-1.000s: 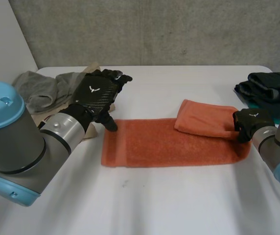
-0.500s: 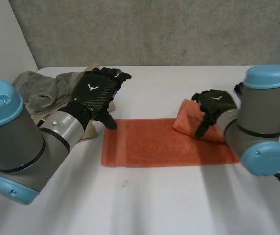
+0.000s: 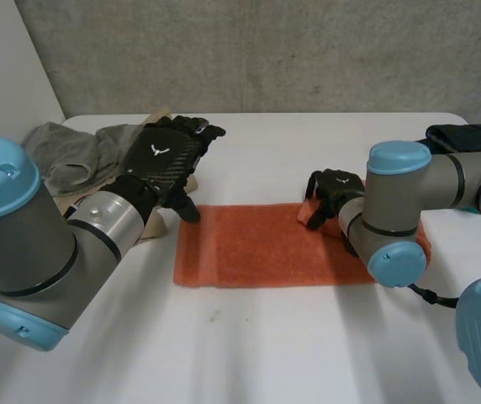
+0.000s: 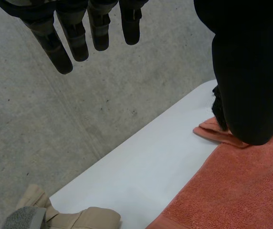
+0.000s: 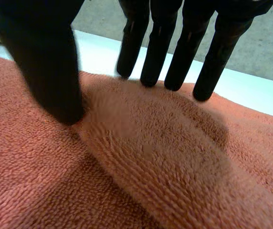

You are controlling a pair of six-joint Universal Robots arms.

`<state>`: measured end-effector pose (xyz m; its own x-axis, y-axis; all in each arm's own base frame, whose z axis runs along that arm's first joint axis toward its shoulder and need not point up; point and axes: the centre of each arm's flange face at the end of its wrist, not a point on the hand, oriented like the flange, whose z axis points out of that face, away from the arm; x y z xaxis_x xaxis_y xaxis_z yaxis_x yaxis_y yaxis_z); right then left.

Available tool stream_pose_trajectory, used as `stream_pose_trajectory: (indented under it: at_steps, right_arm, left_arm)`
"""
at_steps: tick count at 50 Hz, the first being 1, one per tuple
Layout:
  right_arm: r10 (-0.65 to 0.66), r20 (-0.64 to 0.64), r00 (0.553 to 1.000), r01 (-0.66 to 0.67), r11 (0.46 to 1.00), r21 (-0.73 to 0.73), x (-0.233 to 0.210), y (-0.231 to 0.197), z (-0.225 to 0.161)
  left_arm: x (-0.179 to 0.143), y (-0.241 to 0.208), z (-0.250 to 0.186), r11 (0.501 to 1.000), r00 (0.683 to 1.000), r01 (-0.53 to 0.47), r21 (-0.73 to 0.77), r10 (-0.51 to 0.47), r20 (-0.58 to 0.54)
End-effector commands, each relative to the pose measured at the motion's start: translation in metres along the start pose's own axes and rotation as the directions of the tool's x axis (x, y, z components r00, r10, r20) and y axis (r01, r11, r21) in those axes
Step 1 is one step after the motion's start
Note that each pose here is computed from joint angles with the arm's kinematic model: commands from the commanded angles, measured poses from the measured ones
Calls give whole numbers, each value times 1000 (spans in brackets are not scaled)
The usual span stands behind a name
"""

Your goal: Fold the laundry.

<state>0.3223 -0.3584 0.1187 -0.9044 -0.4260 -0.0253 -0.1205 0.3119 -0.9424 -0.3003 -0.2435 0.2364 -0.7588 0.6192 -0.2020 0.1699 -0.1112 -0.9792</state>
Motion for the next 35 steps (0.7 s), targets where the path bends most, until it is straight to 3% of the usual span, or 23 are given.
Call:
stream_pose_trajectory:
  at_steps: [1,7,13,20,26,30,35]
  right_arm:
    - [9,-8,1000,-9,1000,15,0,-4,0]
    - [10,77,997,-21,989,145,-31,-40,-23]
    - [-55,278,959,-21,965,262,-97,-59,-59]
    - [-118,457,881,18,976,219,-156,-22,-98]
    - [-223,517,826,110,964,240,-186,20,-106]
    - [-267,474,839,159,954,256,-183,20,-103]
    - [-227,393,891,123,955,272,-161,-13,-103]
  left_arm:
    - [-1,0,0,1000,1000,0,2,0,4]
    - [-1,-1,1,1000,1000,-2,5,2,6]
    - [-9,-2,2,1000,999,-2,7,2,32]
    - [-33,-12,0,1000,990,-2,30,-2,139]
    - [-40,-16,-2,999,979,22,37,-29,202]
    - [-41,-15,-1,999,976,20,32,-27,218]
    - [-42,-17,-1,999,972,24,35,-32,233]
